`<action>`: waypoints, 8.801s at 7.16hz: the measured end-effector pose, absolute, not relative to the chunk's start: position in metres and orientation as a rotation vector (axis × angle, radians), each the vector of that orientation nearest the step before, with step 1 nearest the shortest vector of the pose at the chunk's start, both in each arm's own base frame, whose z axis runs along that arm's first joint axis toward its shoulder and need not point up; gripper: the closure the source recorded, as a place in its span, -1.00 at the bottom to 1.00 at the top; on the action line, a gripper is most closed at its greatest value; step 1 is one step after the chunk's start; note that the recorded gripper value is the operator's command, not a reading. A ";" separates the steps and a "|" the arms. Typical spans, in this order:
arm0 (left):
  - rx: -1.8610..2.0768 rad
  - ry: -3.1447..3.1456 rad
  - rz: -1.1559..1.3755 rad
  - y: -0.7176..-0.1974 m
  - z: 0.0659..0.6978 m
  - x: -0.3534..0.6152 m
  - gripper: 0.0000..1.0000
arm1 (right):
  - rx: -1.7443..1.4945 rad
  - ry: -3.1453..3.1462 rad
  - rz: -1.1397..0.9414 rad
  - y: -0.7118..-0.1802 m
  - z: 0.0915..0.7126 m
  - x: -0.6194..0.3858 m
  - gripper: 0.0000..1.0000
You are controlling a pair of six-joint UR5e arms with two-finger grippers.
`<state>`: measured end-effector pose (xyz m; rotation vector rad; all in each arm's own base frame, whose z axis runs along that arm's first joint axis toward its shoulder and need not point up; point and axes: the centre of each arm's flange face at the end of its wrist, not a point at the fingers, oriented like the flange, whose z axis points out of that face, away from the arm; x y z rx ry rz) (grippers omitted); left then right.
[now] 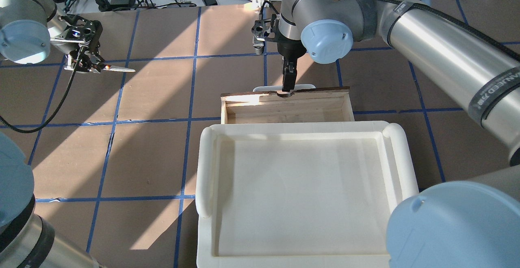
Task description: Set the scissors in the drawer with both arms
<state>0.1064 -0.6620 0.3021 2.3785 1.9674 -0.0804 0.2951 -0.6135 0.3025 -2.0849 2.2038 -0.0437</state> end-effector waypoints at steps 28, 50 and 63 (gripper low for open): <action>2.224 2.385 -0.091 -0.533 0.365 -0.296 1.00 | -0.080 3.114 0.068 -0.506 0.535 0.126 -1.00; 1.693 2.782 -0.136 -0.485 0.390 -0.348 -1.00 | -0.018 3.119 -0.057 -0.456 0.570 0.143 -1.00; -0.062 3.139 -0.084 -0.495 0.502 -0.099 -1.00 | -0.011 3.116 -0.052 -0.459 0.567 0.144 -1.00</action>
